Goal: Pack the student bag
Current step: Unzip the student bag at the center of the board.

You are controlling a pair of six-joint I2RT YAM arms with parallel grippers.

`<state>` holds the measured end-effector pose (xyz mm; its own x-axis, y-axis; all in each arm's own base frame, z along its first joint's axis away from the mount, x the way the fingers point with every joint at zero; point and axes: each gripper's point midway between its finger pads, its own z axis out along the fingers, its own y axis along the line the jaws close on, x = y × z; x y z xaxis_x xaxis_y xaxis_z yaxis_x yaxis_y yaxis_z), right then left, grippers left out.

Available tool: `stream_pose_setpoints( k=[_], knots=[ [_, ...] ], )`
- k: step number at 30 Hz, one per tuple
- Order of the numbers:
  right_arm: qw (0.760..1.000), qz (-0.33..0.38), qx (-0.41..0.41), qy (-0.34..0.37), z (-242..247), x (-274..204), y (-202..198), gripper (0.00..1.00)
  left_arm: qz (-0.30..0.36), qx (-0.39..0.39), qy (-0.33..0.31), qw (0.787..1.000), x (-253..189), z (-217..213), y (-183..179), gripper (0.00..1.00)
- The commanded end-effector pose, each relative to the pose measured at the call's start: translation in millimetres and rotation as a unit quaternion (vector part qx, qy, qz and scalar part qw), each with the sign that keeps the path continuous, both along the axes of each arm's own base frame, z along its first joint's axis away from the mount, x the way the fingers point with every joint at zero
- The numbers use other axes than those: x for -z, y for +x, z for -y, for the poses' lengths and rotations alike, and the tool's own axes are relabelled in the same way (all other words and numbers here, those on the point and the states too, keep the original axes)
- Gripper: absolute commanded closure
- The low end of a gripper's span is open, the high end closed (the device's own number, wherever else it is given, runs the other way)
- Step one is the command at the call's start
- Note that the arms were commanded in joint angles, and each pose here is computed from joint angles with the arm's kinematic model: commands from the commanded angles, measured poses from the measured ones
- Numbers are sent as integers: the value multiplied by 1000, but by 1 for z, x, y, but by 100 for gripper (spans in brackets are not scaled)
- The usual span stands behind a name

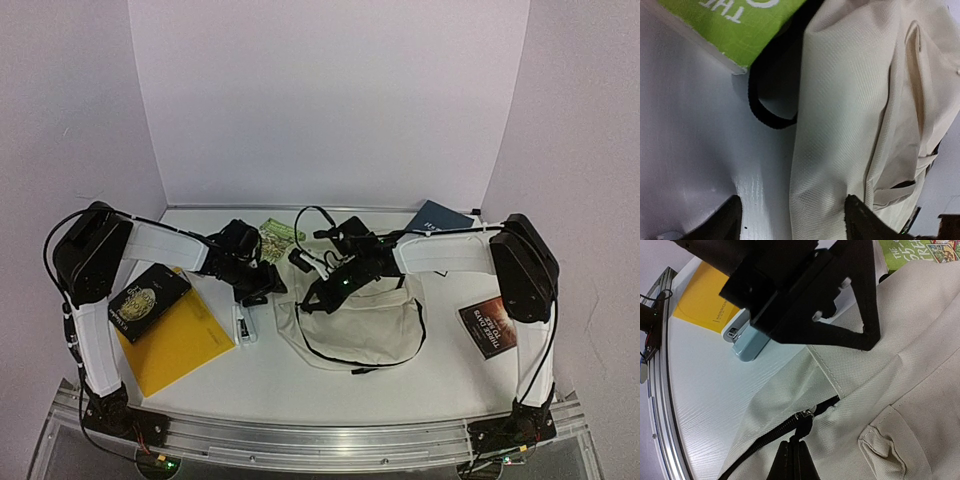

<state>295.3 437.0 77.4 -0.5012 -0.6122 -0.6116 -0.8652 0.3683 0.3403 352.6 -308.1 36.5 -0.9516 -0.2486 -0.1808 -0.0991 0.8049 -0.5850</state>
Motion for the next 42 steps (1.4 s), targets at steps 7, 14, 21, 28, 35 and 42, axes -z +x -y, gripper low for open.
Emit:
stream_pose_setpoints(
  k=[7, 14, 21, 28, 35, 42],
  knots=[
    [999, 24, -25, 6, 15, -35, -19, 100, 2, -32, -24, 999, -5, -7, 31, 99],
    [998, 4, -53, -25, 47, -23, -51, 100, 16, -46, -26, 998, -15, -25, 56, 100],
    [996, -21, -77, -37, 66, -17, -77, 100, 34, -43, -25, 998, -27, -40, 88, 100],
    [998, -8, -60, -9, 37, -40, -51, 100, 56, -10, -61, 997, -57, -31, 77, 53],
    [999, -1, -38, 8, 10, -53, -23, 100, 54, 23, -64, 996, -74, -30, 17, 20],
    [1000, 11, -27, 11, 3, -59, -12, 100, 41, 60, -72, 995, -77, -6, -33, 24]
  ],
)
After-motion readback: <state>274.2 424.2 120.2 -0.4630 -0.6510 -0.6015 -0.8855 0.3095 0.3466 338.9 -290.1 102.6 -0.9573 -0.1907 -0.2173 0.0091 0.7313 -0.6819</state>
